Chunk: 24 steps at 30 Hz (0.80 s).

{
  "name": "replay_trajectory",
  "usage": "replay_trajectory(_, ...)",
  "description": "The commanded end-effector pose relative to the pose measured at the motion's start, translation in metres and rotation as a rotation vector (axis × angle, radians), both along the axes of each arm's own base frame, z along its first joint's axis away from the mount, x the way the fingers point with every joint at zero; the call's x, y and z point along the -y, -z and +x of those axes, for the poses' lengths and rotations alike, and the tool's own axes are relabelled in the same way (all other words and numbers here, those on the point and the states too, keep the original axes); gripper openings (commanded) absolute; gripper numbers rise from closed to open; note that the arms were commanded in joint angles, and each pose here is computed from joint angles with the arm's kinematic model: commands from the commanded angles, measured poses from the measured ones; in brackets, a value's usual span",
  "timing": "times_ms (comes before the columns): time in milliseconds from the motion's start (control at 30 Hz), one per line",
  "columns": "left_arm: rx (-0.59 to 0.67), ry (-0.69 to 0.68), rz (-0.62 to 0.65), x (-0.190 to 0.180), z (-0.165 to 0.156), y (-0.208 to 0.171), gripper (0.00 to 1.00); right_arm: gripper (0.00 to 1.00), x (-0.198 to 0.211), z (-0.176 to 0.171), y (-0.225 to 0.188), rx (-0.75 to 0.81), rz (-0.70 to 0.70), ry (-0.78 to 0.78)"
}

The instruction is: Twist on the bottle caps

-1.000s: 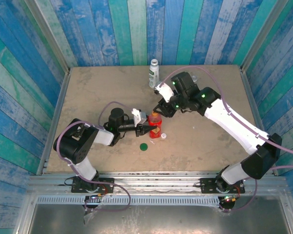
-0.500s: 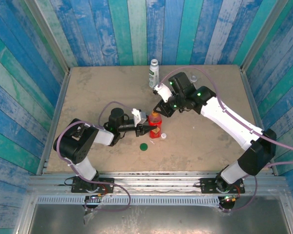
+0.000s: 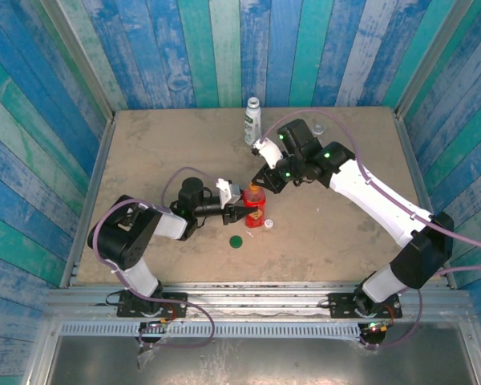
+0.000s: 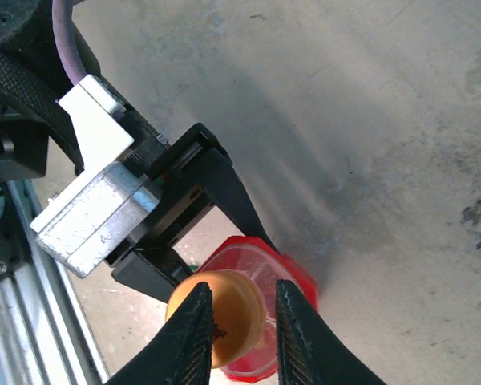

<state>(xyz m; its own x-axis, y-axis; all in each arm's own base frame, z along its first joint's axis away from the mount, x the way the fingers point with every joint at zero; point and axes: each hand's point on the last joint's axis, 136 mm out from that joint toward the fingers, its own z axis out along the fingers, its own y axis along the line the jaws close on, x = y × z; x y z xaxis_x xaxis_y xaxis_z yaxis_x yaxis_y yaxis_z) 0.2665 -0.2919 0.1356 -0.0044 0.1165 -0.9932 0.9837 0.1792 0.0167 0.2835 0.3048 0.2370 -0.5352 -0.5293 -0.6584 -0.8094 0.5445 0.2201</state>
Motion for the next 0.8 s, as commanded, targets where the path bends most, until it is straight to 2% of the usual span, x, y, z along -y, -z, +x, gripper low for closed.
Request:
replay_trajectory(0,-0.091,0.032,0.039,0.001,-0.010,0.018,0.49,0.22,0.007,-0.019,0.027,-0.171,-0.035,0.037)
replay_trajectory(200,-0.090,0.032,0.038,0.001,-0.010,0.018,0.49,0.21,0.004,-0.026,0.030,-0.274,-0.002,0.079)
replay_trajectory(400,-0.090,0.033,0.038,0.001,-0.010,0.018,0.49,0.17,0.013,-0.026,0.035,-0.300,-0.009,0.126)
replay_trajectory(767,-0.089,0.033,0.037,0.001,-0.010,0.018,0.49,0.16,0.017,-0.038,0.019,-0.307,0.045,0.130)
